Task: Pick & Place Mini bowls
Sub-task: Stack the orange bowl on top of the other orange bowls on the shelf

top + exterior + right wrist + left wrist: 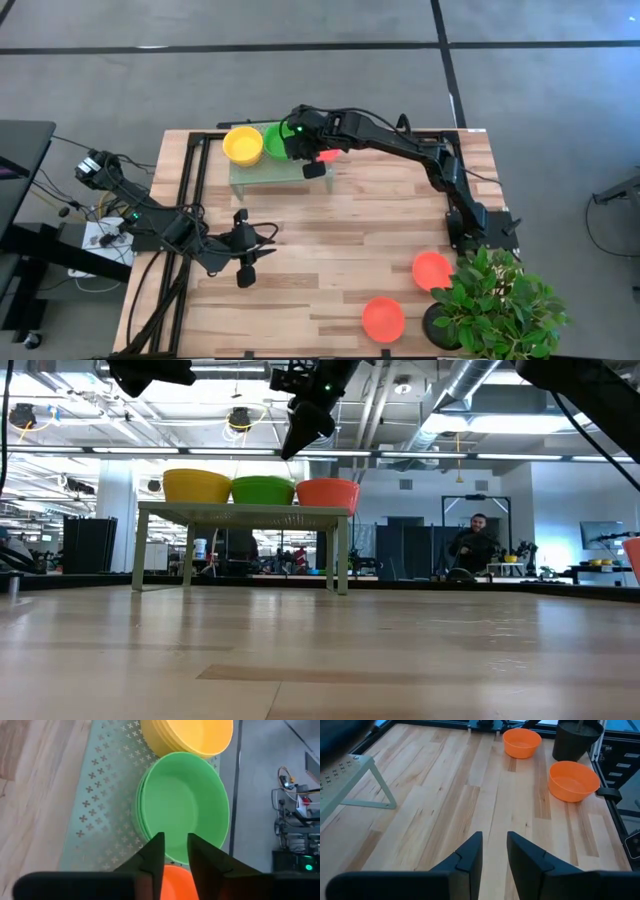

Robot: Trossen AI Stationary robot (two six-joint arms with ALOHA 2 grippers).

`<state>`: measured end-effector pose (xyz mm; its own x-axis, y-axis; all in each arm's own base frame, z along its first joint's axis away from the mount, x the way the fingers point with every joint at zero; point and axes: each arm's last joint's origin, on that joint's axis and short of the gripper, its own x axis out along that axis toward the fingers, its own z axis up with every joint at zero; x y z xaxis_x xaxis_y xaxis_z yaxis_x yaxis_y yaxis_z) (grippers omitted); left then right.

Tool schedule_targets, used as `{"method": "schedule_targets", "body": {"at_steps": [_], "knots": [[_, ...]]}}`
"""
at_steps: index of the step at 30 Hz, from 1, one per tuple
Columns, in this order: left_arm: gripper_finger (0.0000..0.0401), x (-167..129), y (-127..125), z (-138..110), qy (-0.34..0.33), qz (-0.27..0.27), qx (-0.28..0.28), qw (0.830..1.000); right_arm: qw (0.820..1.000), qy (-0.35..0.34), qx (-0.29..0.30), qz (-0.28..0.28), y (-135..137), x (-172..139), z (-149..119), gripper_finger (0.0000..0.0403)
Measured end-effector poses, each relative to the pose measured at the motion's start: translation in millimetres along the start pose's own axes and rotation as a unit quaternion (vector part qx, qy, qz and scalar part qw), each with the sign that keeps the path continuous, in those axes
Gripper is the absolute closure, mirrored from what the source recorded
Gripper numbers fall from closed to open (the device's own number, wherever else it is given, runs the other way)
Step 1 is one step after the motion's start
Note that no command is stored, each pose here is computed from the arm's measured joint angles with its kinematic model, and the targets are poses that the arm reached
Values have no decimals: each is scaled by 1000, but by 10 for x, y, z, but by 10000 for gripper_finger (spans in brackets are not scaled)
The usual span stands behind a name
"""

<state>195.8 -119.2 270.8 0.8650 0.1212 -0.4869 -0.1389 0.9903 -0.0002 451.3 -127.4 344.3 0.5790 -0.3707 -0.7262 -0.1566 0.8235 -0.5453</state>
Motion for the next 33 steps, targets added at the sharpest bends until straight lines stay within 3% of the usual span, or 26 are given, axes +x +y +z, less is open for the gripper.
{"method": "schedule_targets", "body": {"at_steps": [8,12,18,25,33], "knots": [[311,0,0,0,0,0,0,1000,999,-2,34,19,200,-65,126,299],[311,0,0,1,0,0,0,1000,998,33,16,60,431,-130,164,301],[311,0,0,1,0,0,6,1000,988,96,45,112,780,-263,199,300],[311,0,2,-3,2,1,8,1000,966,152,110,180,1058,-512,197,300],[311,-1,4,-6,3,1,38,999,956,154,176,178,1126,-783,232,300]]}}
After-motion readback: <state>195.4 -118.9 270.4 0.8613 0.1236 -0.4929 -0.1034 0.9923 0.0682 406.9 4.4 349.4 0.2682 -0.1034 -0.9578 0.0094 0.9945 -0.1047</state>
